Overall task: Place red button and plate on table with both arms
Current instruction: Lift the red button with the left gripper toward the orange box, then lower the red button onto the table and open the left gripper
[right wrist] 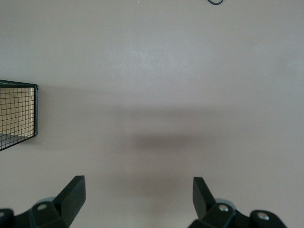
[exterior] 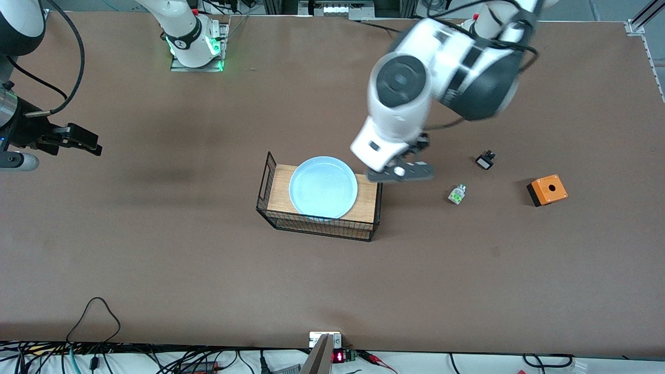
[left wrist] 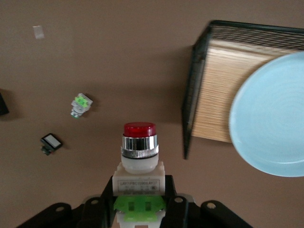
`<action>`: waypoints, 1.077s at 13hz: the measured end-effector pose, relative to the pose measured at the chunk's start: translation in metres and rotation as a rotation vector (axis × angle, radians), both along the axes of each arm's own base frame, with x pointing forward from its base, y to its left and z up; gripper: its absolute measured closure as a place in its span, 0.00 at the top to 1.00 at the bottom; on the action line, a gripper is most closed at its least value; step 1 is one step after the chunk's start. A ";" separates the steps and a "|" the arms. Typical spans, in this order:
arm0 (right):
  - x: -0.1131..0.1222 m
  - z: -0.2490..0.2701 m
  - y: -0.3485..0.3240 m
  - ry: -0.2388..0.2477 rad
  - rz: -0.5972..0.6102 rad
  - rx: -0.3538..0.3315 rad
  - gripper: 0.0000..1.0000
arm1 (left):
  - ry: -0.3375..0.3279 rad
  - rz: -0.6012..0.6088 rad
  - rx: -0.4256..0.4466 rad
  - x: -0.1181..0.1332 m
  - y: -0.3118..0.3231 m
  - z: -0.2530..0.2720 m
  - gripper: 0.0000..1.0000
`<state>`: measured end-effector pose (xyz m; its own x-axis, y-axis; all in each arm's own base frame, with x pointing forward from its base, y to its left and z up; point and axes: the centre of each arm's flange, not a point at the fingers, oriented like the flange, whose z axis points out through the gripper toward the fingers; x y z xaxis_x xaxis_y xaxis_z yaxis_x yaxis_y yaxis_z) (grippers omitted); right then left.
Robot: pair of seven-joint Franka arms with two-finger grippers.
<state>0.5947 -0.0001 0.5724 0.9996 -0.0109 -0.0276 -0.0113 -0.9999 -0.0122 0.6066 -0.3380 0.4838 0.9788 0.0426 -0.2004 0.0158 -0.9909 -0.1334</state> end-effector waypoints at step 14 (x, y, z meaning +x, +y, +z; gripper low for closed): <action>0.003 -0.025 0.006 0.042 0.024 -0.060 1.00 | -0.020 -0.220 -0.164 0.029 0.305 -0.293 0.41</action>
<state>0.5976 0.0063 0.5478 0.9975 0.0106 -0.0695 0.0139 -0.9988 0.0473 0.6359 -0.0334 0.1906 0.9648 -0.2029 -0.1672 -0.2012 -0.9792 0.0273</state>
